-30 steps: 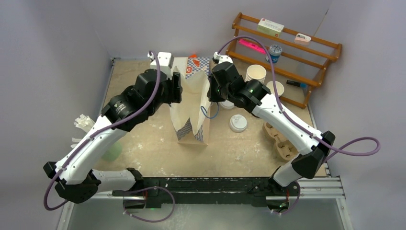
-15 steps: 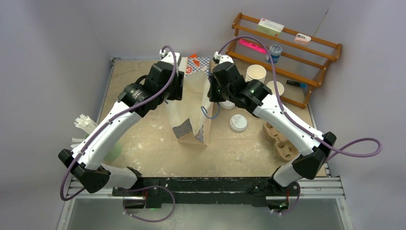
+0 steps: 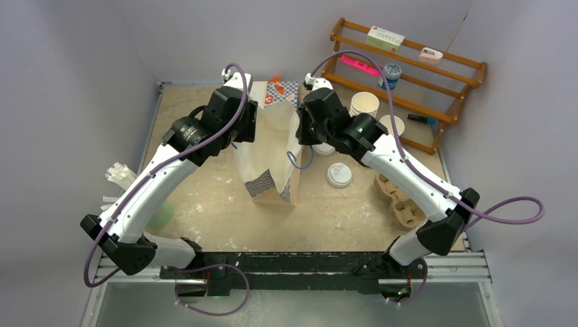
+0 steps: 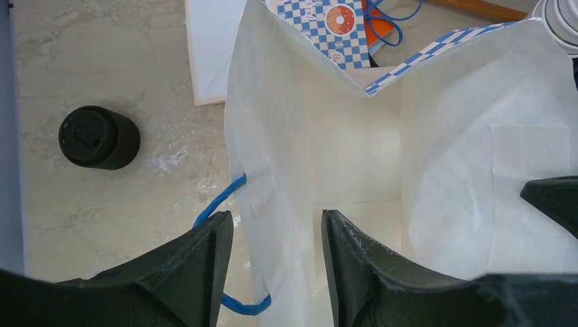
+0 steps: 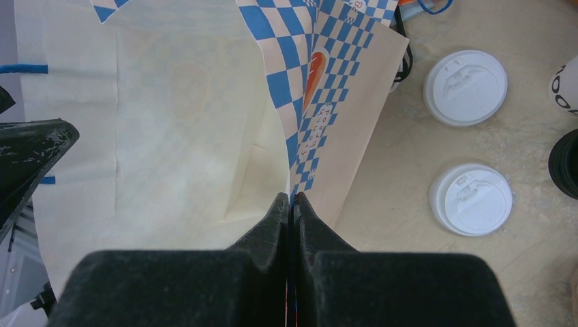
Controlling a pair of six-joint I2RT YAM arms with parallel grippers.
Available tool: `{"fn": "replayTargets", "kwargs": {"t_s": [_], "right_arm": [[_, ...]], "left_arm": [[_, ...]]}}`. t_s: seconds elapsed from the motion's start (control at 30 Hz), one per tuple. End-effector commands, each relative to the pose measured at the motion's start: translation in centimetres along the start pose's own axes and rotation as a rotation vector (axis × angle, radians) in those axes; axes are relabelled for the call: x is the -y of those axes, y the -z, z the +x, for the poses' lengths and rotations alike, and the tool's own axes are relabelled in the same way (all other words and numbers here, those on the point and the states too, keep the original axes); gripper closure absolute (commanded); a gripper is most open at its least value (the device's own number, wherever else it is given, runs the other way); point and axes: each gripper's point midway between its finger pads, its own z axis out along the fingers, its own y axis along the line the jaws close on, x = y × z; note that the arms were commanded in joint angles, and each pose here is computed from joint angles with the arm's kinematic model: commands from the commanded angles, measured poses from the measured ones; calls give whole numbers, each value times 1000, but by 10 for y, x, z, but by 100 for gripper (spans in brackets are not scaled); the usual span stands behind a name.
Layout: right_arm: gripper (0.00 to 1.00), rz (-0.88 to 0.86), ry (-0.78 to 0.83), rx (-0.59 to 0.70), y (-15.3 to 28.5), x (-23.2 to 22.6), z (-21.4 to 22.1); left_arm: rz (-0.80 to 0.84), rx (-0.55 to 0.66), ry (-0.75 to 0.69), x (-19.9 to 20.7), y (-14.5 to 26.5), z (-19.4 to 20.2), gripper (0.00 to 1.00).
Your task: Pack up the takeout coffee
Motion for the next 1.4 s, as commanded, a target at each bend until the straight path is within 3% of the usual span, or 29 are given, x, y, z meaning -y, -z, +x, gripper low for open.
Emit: {"fn": "replayTargets", "kwargs": {"t_s": [0.0,0.7,0.8,0.97,1.37], "right_arm": [[100,-21,-4,66,16,-4,-20],[100,10,22,83,25,4,-29],[100,47,41,98,31,11,-39],[98,122,76,107,42,27,-45],[81,282,150,100,43,61,-38]], "left_arm": [[-38,45,7,-15,16,-14,47],[-75,-59,-30,-16,-29,16,44],[-92,-54,-33,-21,-31,15,55],[-149,14,-44,-37,-14,-3,100],[-73,230,-19,-50,43,-38,100]]}}
